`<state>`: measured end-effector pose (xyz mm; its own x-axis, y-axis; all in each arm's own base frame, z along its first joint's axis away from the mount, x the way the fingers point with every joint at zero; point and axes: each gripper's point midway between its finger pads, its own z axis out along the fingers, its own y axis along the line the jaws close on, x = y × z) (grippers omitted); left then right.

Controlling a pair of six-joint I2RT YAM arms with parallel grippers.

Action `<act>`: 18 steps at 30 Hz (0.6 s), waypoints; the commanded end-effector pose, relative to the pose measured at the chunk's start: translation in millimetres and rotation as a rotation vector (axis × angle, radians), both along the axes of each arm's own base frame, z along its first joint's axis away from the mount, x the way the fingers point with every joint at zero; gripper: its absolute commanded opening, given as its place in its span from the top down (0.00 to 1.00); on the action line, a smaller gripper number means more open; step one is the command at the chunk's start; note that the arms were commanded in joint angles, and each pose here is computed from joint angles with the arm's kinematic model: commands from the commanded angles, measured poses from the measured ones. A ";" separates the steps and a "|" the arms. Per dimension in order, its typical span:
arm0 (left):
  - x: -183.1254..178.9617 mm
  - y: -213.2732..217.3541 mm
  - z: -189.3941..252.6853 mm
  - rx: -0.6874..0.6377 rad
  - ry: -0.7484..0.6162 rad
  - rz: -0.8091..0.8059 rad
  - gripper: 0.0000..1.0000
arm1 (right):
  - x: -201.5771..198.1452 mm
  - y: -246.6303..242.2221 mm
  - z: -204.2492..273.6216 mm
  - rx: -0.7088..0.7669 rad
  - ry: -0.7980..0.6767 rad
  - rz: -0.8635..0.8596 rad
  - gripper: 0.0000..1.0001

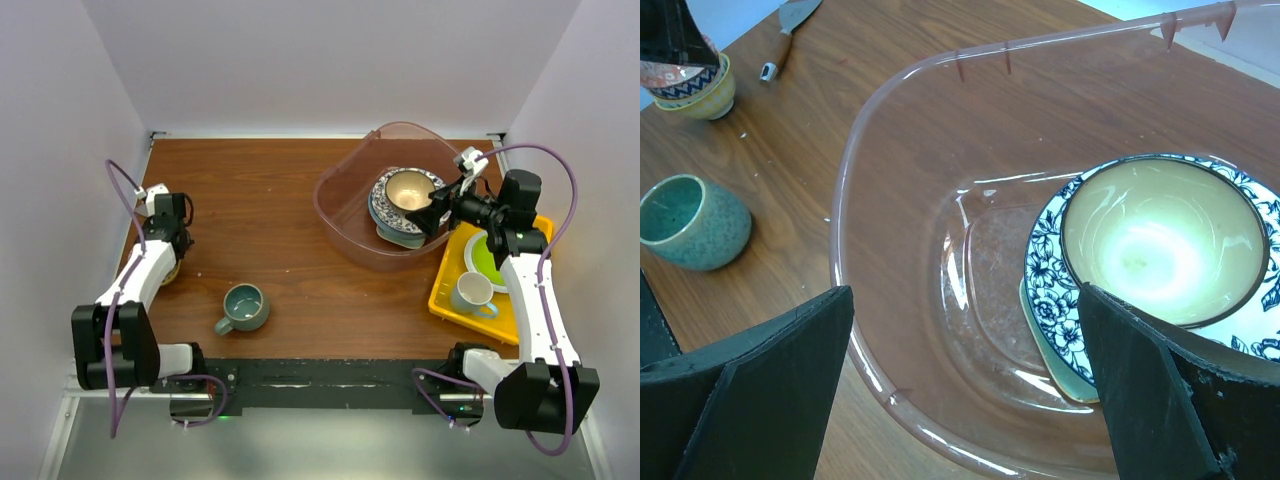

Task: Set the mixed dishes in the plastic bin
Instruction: Pick up the bowl from the center of the board.

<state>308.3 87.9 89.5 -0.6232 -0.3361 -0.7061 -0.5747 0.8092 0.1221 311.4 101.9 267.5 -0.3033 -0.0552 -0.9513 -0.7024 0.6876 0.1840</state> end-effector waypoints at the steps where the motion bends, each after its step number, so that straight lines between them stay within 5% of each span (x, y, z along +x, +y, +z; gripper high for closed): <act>1: 12.1 -3.1 29.6 -0.016 -0.108 -0.015 1.00 | -0.5 0.6 12.6 -0.005 -0.046 0.016 0.02; 18: 7.7 -11.6 77.6 -0.034 -0.254 -0.059 1.00 | -0.9 0.2 12.8 -0.008 -0.047 0.014 0.02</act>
<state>303.6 75.9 131.1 -0.5415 -0.3393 -0.7692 -0.5442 0.8388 0.0131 311.5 101.9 267.5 -0.3030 -0.0555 -0.9514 -0.7022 0.6879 0.1836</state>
